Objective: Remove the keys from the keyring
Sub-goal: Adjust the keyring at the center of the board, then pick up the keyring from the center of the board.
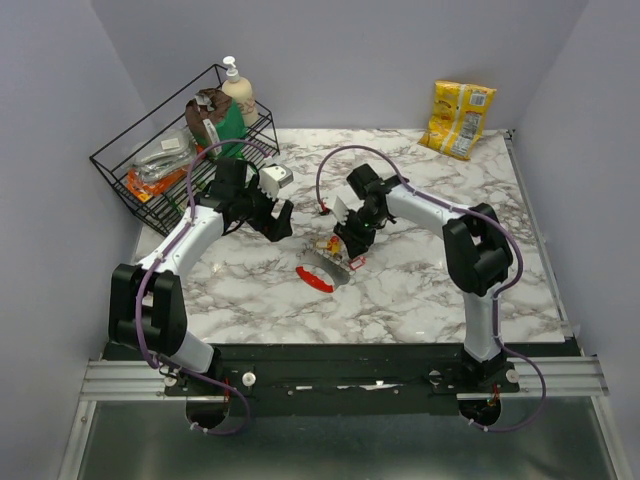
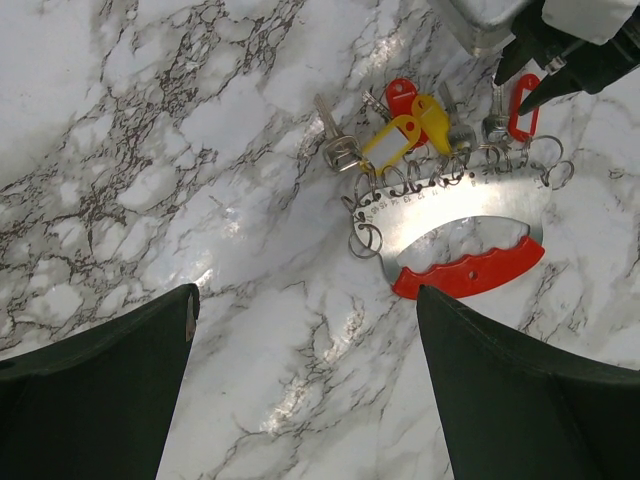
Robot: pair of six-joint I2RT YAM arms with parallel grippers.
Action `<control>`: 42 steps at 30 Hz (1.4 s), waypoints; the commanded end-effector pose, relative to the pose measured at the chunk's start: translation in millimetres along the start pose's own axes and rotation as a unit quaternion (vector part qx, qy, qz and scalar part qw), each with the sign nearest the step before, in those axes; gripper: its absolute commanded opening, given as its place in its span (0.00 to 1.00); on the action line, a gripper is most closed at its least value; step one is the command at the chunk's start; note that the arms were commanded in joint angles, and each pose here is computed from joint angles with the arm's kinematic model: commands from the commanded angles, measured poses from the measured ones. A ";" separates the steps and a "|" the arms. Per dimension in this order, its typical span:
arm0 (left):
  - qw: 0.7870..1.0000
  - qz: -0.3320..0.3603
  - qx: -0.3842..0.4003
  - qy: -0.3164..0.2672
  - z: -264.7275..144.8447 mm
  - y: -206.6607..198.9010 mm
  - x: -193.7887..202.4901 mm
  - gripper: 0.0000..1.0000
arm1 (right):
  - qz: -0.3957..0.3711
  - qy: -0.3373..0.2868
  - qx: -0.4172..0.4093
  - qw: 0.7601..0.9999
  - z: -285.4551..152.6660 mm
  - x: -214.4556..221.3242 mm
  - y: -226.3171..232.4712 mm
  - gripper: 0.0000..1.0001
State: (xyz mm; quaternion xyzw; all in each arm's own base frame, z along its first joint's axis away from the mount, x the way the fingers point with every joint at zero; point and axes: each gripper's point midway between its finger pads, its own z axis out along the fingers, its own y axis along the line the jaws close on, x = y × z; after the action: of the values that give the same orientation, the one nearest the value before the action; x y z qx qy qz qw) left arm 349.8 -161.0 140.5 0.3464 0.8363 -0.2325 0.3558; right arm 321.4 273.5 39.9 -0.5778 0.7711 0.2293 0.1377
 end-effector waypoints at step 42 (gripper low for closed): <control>1.000 -0.017 0.017 0.004 5.1 -5.4 10.4 0.99 | -0.039 0.017 -0.038 0.998 28.2 -1.6 33.1 0.25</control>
State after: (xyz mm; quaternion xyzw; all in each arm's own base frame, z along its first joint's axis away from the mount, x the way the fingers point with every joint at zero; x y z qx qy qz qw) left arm 345.8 -161.7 134.9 0.3413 0.8396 -0.2389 0.3486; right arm 293.1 293.2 27.9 -0.6095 0.7465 0.2380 0.1205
